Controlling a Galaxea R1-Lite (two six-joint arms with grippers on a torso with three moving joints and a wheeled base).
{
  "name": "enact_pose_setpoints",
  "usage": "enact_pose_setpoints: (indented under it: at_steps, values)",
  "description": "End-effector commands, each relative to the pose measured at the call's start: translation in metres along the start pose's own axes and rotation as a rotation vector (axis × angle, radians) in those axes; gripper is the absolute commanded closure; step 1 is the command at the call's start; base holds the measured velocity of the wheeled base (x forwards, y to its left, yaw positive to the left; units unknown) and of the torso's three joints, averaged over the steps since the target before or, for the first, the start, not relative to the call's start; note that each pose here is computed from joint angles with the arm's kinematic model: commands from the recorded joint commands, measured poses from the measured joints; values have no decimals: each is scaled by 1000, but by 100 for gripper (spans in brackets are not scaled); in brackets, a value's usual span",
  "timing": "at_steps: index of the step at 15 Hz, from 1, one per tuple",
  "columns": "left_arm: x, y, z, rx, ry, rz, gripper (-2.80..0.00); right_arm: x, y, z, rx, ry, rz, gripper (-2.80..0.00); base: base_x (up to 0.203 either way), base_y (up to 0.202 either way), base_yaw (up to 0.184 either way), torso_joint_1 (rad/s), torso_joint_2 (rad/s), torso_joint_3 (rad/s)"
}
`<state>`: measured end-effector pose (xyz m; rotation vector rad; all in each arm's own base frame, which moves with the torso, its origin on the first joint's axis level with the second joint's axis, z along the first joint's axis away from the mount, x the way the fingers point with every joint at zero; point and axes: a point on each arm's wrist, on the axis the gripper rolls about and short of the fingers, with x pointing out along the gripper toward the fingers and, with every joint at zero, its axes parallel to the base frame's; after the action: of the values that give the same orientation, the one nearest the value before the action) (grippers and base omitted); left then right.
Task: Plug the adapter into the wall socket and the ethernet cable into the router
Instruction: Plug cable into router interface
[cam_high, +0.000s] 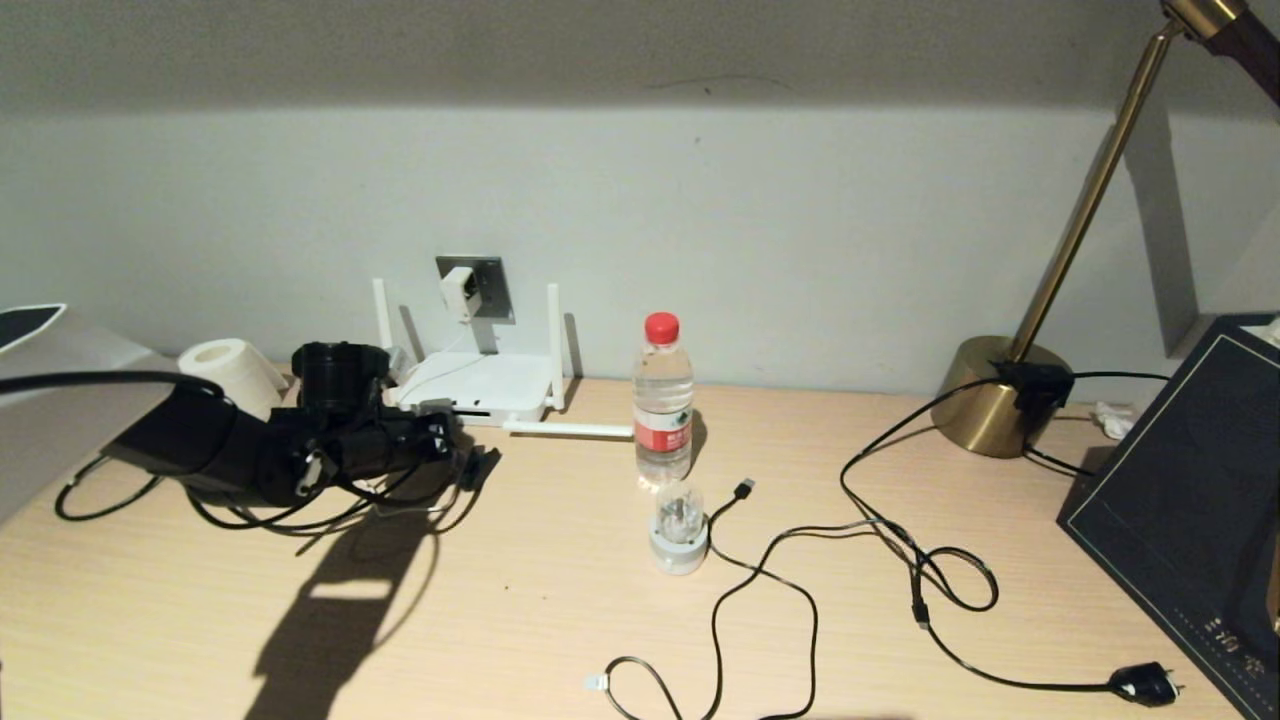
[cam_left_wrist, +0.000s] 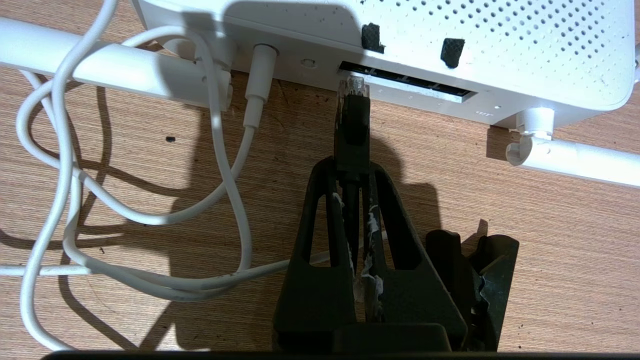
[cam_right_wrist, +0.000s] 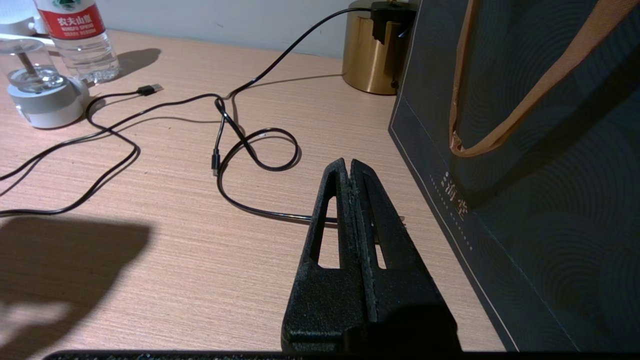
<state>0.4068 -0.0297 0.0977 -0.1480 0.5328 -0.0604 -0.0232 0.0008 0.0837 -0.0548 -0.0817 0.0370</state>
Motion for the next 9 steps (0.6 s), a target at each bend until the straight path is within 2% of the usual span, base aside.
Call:
enact_pose_setpoints:
  at_steps: [1,9]
  values:
    - [0,0,0,-1,-2,-1,0,2,0,-10,0,36,3,0,0,0,0,0,0,0]
    - [-2,-1,3,9,-12,-2,0,2,0,-10,0,36,3,0,0,0,0,0,0,0]
